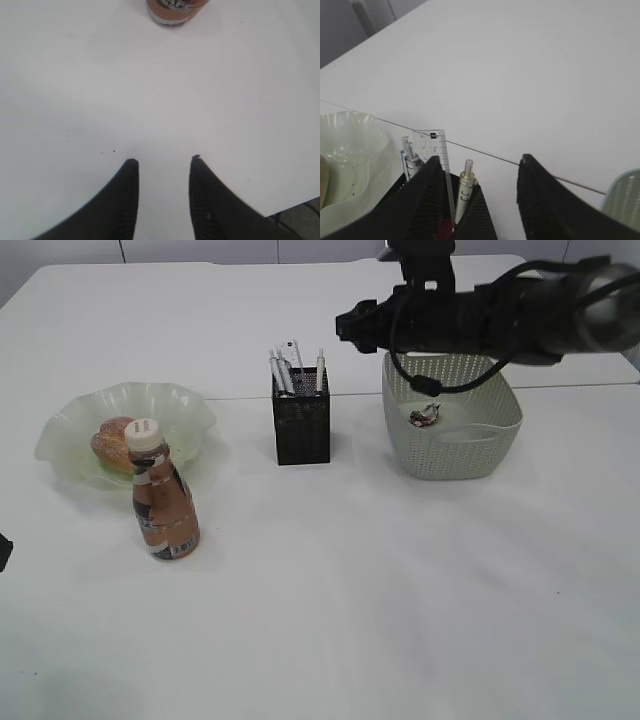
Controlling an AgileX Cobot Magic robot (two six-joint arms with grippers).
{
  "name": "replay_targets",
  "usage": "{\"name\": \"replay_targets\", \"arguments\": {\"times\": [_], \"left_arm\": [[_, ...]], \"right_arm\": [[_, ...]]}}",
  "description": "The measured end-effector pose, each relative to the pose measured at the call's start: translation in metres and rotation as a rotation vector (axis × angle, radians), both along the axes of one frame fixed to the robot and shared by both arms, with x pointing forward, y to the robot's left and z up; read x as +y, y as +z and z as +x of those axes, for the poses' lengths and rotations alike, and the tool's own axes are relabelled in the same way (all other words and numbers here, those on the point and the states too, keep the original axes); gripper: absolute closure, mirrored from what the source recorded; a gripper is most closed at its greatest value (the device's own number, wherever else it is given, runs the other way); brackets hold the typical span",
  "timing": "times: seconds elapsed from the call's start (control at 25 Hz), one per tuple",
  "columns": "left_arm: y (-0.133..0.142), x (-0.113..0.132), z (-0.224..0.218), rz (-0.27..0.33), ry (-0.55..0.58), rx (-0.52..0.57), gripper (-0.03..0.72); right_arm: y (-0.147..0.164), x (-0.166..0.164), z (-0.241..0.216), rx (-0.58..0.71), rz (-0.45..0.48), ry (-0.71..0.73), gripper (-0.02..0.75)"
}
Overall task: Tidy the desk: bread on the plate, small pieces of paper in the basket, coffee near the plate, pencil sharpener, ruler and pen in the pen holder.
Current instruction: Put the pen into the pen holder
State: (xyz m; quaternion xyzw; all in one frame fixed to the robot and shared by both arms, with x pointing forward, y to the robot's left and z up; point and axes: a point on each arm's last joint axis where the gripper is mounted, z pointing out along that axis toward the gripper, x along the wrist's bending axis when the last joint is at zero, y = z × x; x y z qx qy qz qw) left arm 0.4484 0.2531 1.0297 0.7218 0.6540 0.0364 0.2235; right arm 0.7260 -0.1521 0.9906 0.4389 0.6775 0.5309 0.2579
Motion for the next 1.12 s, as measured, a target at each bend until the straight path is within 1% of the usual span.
{"name": "replay_targets", "arguments": {"times": [0.12, 0.2, 0.24, 0.32, 0.4, 0.56, 0.84, 0.92, 1.12], "left_arm": [[0.000, 0.000, 0.000, 0.000, 0.001, -0.004, 0.433], [0.000, 0.000, 0.001, 0.000, 0.003, -0.010, 0.433], [0.000, 0.000, 0.001, 0.000, 0.004, -0.015, 0.433], [0.001, 0.000, 0.002, -0.001, 0.007, -0.024, 0.433], [0.001, 0.000, 0.003, -0.001, 0.010, -0.032, 0.433], [0.001, 0.000, 0.003, -0.001, 0.010, -0.034, 0.434], [0.001, 0.000, 0.003, -0.001, 0.010, -0.034, 0.434], [0.001, 0.000, 0.003, -0.001, 0.010, -0.034, 0.434], [0.001, 0.000, 0.003, -0.001, 0.010, -0.034, 0.434]], "right_arm": [[0.037, 0.001, -0.017, -0.015, -0.067, 0.101, 0.381], [0.056, 0.004, -0.030, 0.026, -0.042, 0.166, 0.381], [0.061, 0.006, -0.035, 0.061, -0.004, 0.186, 0.381], [0.065, 0.010, -0.042, 0.112, 0.031, 0.246, 0.381], [0.064, 0.012, -0.045, 0.153, 0.065, 0.261, 0.381], [0.065, 0.012, -0.046, 0.185, 0.103, 0.252, 0.381], [0.065, 0.011, -0.045, 0.198, 0.123, 0.226, 0.381], [0.065, 0.009, -0.042, 0.186, 0.119, 0.190, 0.381], [0.071, -0.003, -0.032, 0.135, 0.127, 0.017, 0.381]]}}
